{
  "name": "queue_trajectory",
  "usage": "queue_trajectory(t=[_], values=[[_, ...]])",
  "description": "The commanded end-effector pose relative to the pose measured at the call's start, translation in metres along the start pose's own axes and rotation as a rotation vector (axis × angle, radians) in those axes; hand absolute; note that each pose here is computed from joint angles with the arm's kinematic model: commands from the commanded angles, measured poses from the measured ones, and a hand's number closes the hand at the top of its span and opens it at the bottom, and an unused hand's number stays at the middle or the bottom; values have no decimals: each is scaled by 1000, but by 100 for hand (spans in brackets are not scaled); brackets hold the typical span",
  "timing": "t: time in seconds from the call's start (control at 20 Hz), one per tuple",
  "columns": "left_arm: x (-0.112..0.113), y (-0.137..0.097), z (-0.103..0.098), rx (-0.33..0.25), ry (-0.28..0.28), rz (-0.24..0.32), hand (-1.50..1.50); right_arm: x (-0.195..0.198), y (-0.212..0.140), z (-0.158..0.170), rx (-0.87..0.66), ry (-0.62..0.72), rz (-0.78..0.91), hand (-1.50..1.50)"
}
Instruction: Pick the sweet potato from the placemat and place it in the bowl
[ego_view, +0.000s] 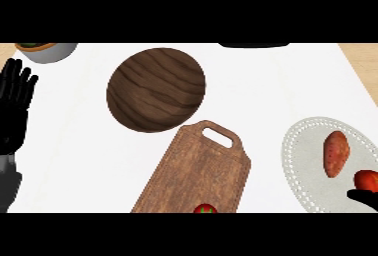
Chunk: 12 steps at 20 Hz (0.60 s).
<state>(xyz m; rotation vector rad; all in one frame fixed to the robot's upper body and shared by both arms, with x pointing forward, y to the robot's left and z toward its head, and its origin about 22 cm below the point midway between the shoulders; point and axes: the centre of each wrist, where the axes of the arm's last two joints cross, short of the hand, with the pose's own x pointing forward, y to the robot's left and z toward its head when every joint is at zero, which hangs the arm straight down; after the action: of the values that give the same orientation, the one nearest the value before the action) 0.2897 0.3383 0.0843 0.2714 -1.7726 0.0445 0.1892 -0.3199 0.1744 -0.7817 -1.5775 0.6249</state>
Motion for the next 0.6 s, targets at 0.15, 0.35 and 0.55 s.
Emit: queue_trajectory(t=[0.15,0.35,0.55], values=[[-4,-9,4,-2,-11,12,0,18,-36,3,311,194,220,-150],[0,3,2,-12,-11,3,0,27,-54,-5,451,233,311,-150],[-10,-18,3,-18,-3,11,0,23,-61,-4,485,269,277,-150]])
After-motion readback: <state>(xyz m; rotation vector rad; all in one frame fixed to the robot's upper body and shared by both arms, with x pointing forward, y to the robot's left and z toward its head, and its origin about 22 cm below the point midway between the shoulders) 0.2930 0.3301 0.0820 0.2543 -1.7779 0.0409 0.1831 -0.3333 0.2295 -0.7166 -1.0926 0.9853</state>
